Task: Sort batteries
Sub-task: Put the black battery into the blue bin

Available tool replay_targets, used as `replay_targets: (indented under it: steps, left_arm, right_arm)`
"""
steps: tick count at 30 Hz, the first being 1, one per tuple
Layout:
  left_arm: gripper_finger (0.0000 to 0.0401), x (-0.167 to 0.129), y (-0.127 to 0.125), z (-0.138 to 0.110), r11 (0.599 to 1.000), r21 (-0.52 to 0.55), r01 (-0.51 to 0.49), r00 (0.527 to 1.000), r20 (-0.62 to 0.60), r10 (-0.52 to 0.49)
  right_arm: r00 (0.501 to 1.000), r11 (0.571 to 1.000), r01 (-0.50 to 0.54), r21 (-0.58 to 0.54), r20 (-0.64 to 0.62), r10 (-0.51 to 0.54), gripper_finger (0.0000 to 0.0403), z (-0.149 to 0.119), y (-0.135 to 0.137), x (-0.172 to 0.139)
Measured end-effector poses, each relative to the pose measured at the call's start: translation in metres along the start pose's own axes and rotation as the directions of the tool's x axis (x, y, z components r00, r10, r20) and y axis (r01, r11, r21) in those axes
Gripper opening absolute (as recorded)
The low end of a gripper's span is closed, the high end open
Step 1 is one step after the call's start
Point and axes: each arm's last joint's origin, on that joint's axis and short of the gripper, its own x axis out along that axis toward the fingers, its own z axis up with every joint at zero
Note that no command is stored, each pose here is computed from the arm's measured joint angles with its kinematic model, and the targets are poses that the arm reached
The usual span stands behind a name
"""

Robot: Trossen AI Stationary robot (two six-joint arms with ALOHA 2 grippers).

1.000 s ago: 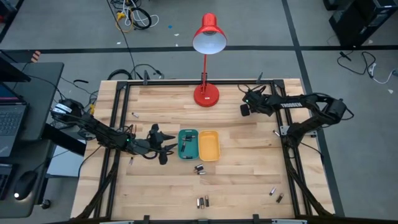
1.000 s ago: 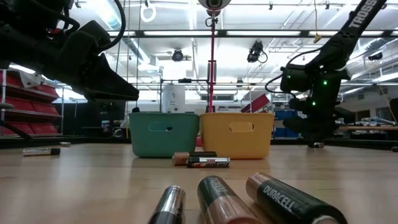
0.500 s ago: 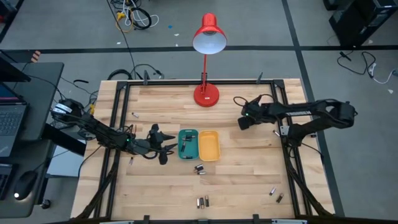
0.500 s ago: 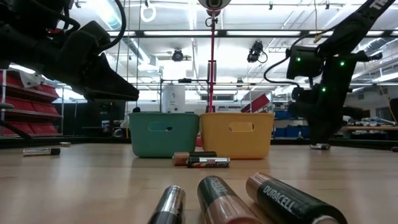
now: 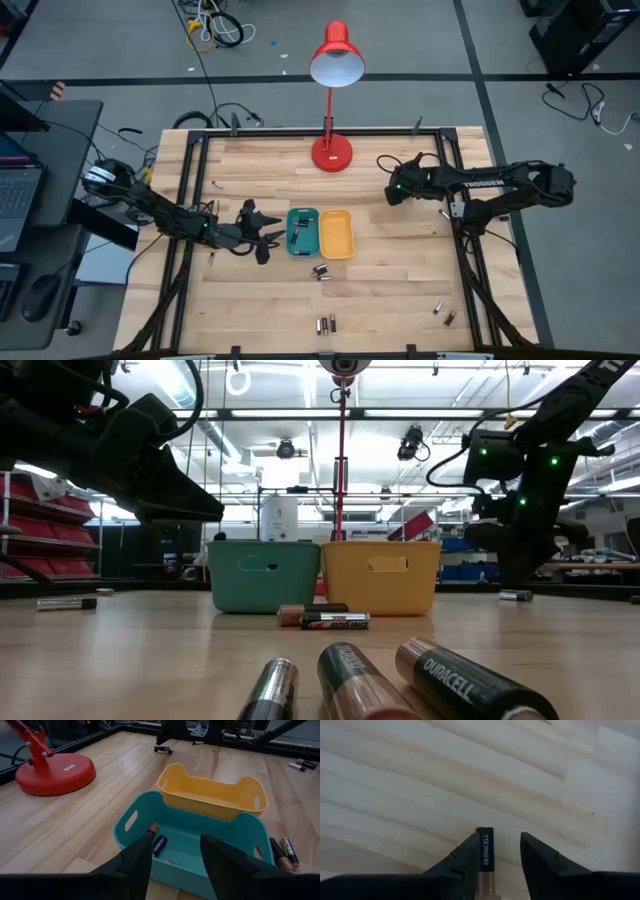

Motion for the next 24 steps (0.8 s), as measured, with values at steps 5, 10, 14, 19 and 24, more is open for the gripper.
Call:
replay_targets:
  steps: [5, 10, 14, 19, 24]
  left_arm:
    - [0.0182, 0.0, 0.0, 0.0, 1.0, 0.001, -0.008, 1.0, 0.003, 0.008]
    - [0.0182, 0.0, 0.0, 0.0, 1.0, 0.001, -0.008, 1.0, 0.003, 0.008]
    - [0.0182, 0.0, 0.0, 0.0, 1.0, 0.001, -0.008, 1.0, 0.002, 0.008]
    - [0.0182, 0.0, 0.0, 0.0, 1.0, 0.003, -0.009, 1.0, 0.004, 0.009]
    - [0.0182, 0.0, 0.002, 0.001, 0.998, 0.002, -0.067, 0.997, 0.025, 0.067]
  right_arm:
    - [0.999, 1.0, 0.014, -0.018, -0.038, -0.015, 0.0119, -0.003, 0.002, 0.006]
    - [0.996, 0.998, 0.052, -0.041, -0.07, -0.055, 0.0118, -0.006, 0.004, 0.016]
    - [0.993, 0.995, 0.079, -0.064, -0.084, -0.085, 0.0108, -0.007, 0.007, 0.022]
    - [0.993, 0.995, 0.071, -0.076, -0.089, -0.078, 0.0069, -0.007, 0.008, 0.023]
    - [0.996, 0.996, 0.044, -0.083, -0.072, -0.05, 0.0028, -0.005, 0.006, 0.018]
